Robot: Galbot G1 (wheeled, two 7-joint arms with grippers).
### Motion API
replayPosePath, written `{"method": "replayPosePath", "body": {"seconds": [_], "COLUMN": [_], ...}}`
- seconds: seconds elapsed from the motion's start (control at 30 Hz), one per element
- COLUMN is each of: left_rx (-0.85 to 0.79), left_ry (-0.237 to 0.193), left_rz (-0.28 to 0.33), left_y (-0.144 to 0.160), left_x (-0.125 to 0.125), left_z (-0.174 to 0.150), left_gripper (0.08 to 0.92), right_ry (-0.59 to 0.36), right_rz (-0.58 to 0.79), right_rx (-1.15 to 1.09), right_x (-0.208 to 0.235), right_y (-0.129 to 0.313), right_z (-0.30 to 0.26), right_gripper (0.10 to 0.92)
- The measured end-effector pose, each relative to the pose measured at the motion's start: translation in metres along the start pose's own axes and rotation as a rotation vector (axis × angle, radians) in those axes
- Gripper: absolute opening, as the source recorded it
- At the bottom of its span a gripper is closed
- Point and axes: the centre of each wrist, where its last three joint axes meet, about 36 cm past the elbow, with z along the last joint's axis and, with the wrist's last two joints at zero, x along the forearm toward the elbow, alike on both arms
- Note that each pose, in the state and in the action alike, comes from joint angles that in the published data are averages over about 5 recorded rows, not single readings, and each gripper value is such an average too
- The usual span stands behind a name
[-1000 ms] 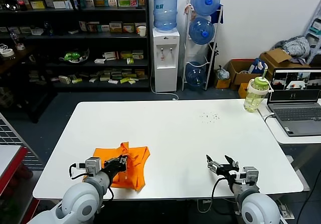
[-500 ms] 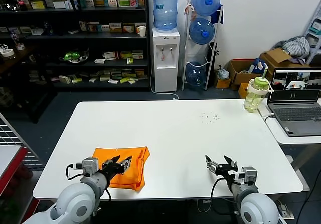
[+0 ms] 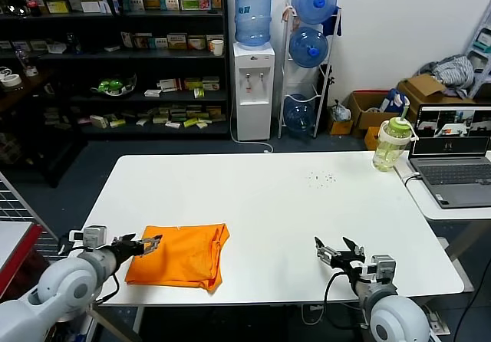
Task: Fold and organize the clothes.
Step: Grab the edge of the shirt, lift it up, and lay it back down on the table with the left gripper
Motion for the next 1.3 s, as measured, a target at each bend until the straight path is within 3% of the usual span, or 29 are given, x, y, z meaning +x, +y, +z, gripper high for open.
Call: {"method": "replayPosePath", "body": {"seconds": [0.17,0.4,0.7,1.13,1.3], "left_rx": [-0.002,0.006,0.013,0.010,0.006], "left_ry": [0.057,0.093,0.118,0.141,0.150], "left_rz": [0.023,0.069,0.109,0.118,0.124], "left_y": [0.037,0.061,0.068,0.068,0.065], "left_x": [-0.008,-0.014,-0.019,-0.028,-0.030], "left_z": [-0.002,-0.008,-0.008,0.002,0.006], "left_gripper": [0.823,0.823,0.823,0.819,0.721], "right_ry": [0.001,0.002,0.004,0.007,0.009], "right_rz": [0.003,0.005,0.006,0.007,0.009], "right_rx": [0.001,-0.002,-0.005,-0.008,-0.008], "right_x": [0.002,0.002,0.002,0.002,0.002], "right_y": [-0.002,-0.002,-0.002,-0.001,-0.001], "right_z": [-0.001,0.000,0.002,0.003,0.004], "right_gripper": [0.823,0.823,0.823,0.823,0.823]}}
